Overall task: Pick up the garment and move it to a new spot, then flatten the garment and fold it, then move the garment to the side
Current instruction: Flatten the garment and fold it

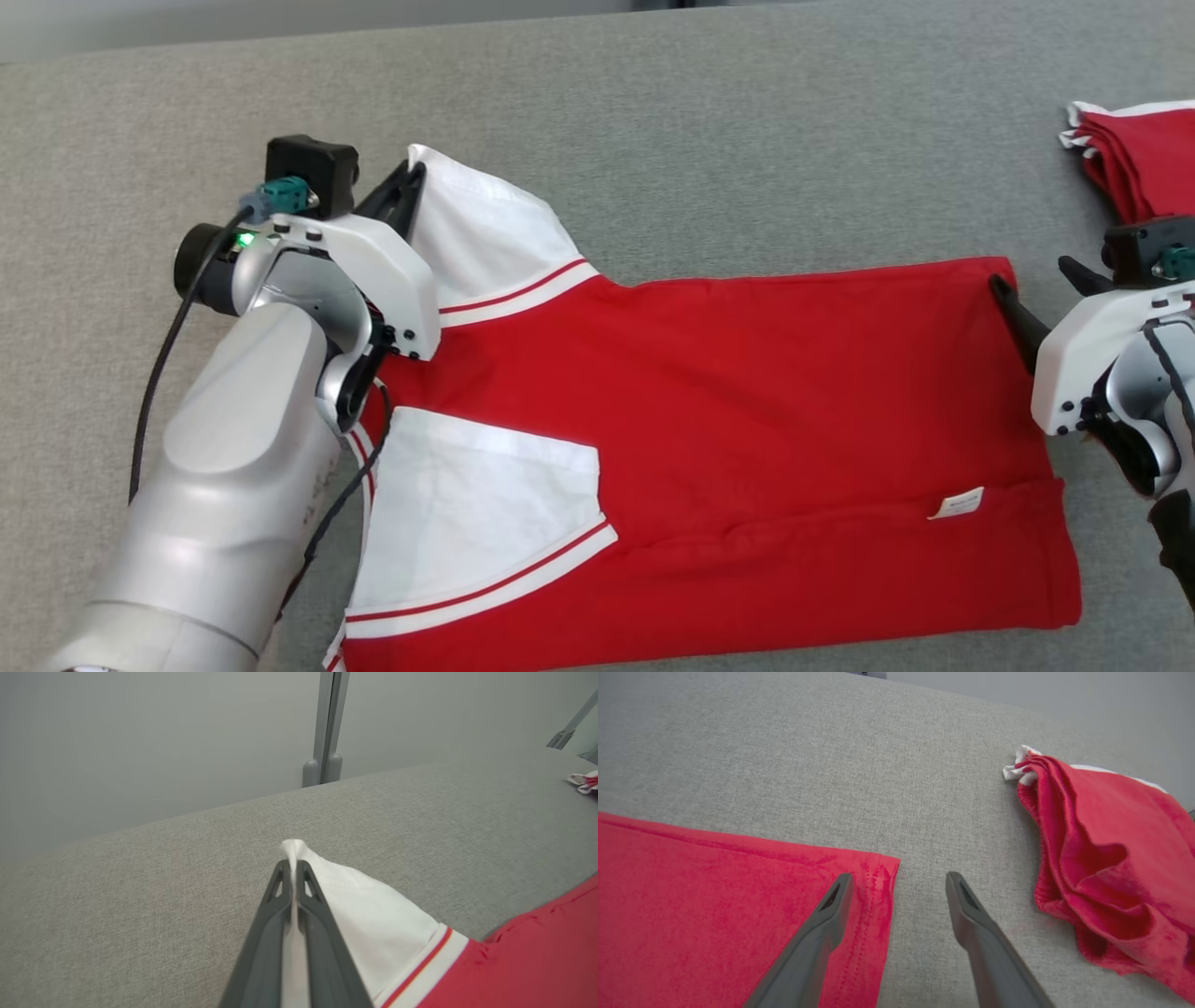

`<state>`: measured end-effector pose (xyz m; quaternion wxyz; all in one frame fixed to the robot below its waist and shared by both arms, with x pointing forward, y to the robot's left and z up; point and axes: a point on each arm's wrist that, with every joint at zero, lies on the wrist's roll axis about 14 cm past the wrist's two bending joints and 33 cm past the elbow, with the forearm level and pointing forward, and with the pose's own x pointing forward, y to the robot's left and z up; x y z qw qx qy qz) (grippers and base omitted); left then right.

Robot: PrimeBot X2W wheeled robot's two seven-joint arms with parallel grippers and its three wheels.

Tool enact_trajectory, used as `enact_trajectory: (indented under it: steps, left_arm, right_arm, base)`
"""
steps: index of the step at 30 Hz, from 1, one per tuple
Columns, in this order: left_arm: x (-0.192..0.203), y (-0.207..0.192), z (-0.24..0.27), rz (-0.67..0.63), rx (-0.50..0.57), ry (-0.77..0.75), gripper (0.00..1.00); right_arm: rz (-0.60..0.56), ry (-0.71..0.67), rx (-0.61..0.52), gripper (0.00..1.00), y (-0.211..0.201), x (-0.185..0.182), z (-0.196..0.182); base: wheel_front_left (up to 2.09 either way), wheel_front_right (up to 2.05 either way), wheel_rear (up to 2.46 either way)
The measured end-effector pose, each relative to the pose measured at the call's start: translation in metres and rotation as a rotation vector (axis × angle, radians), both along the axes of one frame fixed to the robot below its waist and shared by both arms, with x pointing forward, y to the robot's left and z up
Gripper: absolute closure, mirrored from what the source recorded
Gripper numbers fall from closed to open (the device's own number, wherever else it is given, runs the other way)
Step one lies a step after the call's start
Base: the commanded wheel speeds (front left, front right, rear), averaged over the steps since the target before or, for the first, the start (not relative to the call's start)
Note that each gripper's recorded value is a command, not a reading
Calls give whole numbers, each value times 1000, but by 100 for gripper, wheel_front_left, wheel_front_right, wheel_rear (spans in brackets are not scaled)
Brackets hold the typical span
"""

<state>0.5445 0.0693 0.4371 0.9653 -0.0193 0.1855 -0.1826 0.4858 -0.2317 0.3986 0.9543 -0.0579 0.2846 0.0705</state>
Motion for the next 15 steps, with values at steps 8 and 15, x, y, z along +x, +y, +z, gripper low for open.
enact_trajectory:
  steps: [8, 15]
  left_arm:
    - [-16, 6, 0, 16, -23, -2, 100]
    - [-22, 11, 5, 23, -22, -3, 100]
  right_arm:
    - [21, 81, -12, 2, 8, 9, -20]
    - [37, 119, -20, 45, 13, 13, -26]
  base:
    - [0, 0, 0]
    - [0, 0, 0]
